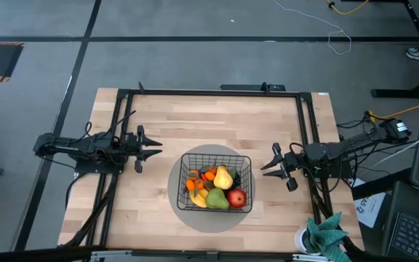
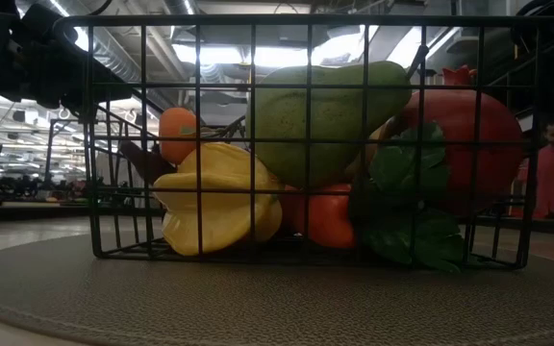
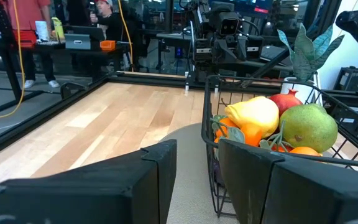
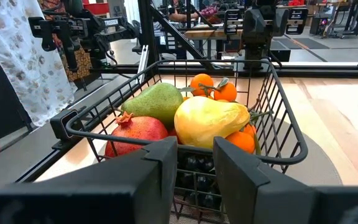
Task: Build produce basket
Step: Return to home position
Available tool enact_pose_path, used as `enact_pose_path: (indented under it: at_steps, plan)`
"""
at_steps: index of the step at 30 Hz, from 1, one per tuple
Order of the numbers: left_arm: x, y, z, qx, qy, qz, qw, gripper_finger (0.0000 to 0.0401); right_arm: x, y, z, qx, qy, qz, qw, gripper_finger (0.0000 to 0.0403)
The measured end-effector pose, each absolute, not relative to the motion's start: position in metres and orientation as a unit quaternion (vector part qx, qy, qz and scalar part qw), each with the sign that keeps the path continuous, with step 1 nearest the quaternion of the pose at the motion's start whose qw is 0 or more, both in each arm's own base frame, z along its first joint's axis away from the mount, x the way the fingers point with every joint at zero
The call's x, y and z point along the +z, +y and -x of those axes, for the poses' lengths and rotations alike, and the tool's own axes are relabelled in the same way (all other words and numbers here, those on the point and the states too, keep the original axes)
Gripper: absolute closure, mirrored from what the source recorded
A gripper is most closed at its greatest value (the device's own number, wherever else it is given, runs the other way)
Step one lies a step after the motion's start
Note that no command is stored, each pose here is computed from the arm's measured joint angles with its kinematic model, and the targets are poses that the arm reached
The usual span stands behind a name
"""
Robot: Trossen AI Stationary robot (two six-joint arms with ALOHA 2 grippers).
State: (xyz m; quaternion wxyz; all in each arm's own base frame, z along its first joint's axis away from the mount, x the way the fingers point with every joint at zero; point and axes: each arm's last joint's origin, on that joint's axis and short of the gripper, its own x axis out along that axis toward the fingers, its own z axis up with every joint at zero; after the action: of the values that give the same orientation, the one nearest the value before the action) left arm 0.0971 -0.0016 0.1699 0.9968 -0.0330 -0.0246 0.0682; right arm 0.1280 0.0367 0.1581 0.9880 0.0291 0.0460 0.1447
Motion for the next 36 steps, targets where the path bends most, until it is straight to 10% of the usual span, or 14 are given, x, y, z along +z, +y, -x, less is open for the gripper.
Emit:
enact_pose_path:
  at_steps: [36]
  plan:
    - [0.1699,-0.0015,-0.0971,0.068,-0.025,0.033,0.997,0.0291,0.1582,0.0367,-0.128,0.145,0.046,-0.029,0.988,0.0299]
